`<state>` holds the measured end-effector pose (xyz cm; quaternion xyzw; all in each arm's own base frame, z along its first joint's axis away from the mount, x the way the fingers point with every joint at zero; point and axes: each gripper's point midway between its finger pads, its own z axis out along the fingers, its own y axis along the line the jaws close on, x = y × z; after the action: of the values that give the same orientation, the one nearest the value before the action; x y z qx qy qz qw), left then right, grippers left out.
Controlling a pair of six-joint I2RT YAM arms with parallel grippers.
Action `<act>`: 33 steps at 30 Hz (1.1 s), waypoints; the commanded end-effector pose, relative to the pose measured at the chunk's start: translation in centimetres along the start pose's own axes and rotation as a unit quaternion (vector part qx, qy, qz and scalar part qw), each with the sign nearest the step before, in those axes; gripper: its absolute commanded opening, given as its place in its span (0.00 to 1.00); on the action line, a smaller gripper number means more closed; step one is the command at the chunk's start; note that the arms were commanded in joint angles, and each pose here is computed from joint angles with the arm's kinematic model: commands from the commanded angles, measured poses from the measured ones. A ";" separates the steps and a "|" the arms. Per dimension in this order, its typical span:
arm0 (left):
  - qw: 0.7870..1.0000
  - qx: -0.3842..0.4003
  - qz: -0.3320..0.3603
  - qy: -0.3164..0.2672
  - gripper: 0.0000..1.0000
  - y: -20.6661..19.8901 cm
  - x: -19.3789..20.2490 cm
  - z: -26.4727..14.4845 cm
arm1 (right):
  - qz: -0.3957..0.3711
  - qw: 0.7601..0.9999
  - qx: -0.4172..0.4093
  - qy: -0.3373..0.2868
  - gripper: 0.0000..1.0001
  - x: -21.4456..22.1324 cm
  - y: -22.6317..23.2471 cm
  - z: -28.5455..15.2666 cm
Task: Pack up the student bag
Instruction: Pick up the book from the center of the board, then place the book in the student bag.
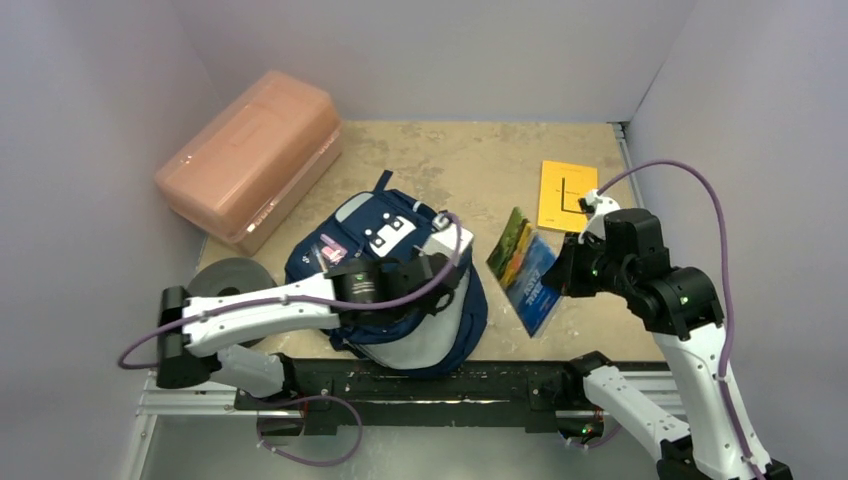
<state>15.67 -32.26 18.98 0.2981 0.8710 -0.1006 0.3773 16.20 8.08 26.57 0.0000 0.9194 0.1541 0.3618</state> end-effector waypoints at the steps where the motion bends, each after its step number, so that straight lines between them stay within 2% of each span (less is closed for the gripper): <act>1: 0.982 -0.092 -0.091 -0.139 0.00 6.2 -6.4 -4.2 | -0.007 0.970 -0.225 0.089 0.00 2.9 7.5 -2.2; 3: 0.974 -0.111 -0.106 -0.167 0.00 7.7 -7.6 -5.7 | 0.016 0.946 -0.304 0.112 0.00 3.7 9.9 -3.7; 5: 0.967 -0.114 -0.119 -0.193 0.00 8.6 -8.5 -7.1 | 0.052 0.927 -0.347 0.133 0.00 4.5 11.1 -4.2; 9: 0.957 -0.090 -0.137 -0.238 0.00 9.1 -10.0 -9.3 | 0.118 0.875 -0.417 0.217 0.00 8.0 12.1 -2.4; 15: 0.957 -0.058 -0.139 -0.250 0.00 8.8 -10.6 -10.6 | 0.207 0.830 -0.482 0.192 0.00 6.0 13.8 1.0; 21: 0.965 -0.019 -0.119 -0.234 0.00 7.2 -10.2 -10.1 | 0.226 0.830 -0.486 0.156 0.00 3.1 14.5 6.5; 25: 0.967 0.000 -0.119 -0.224 0.00 6.3 -10.0 -9.9 | 0.237 0.839 -0.470 0.138 0.00 1.9 14.7 9.9; 28: 0.967 0.019 -0.119 -0.226 0.00 5.4 -10.4 -9.8 | 0.253 0.831 -0.476 0.134 0.00 1.4 16.3 12.7; 30: 0.967 0.024 -0.118 -0.225 0.00 5.0 -10.8 -9.8 | 0.265 0.837 -0.465 0.115 0.00 1.3 17.9 15.0; 33: 0.966 0.025 -0.123 -0.227 0.00 5.0 -11.1 -10.0 | 0.277 0.853 -0.440 0.050 0.00 0.9 21.1 18.5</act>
<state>17.90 -27.53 28.75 0.2116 0.8251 -0.1643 0.4974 21.36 28.64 14.53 0.1015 0.7974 0.5899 0.0766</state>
